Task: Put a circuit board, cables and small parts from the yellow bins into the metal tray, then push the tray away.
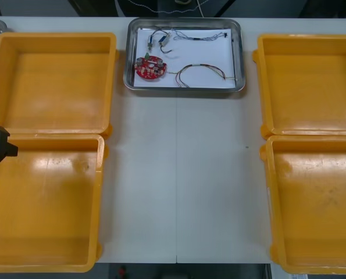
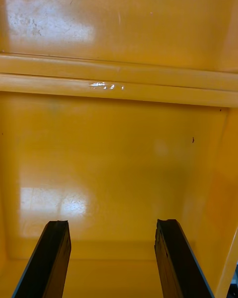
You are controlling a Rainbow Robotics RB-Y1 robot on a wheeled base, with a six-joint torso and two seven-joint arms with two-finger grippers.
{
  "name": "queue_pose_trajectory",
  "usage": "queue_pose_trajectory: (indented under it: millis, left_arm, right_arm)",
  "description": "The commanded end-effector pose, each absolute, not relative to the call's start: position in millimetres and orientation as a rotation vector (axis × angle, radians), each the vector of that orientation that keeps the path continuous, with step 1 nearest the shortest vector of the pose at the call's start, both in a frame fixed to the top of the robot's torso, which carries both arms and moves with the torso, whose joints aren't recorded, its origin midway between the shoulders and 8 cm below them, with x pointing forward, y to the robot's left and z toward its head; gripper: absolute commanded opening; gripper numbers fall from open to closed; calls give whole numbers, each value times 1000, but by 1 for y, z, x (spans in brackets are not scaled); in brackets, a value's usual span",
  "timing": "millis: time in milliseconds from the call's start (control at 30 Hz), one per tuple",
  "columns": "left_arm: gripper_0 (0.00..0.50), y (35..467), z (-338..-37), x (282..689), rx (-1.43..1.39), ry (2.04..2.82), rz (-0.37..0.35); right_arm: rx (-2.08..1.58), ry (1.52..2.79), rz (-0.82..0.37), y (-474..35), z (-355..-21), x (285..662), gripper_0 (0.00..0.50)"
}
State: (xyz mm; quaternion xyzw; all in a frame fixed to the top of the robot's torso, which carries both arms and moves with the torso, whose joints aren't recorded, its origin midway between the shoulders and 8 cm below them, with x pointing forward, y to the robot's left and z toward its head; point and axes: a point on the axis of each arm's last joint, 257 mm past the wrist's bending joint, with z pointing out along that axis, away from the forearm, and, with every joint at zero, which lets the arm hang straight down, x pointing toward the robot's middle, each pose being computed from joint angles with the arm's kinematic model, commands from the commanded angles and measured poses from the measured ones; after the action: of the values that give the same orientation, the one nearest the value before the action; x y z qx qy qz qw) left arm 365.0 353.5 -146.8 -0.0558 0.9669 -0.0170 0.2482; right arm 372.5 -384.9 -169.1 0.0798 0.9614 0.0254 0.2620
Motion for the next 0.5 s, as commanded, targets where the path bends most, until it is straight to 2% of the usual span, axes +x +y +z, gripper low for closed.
queue_pose_trajectory:
  millis: [33, 500]
  left_arm:
    - [500, 366, -134, 361, -76, 2615, 33]
    - [500, 366, -134, 361, -76, 2615, 33]
  right_arm:
    - [279, 2589, 26, -402, -161, 367, 500]
    - [279, 2589, 26, -402, -161, 367, 500]
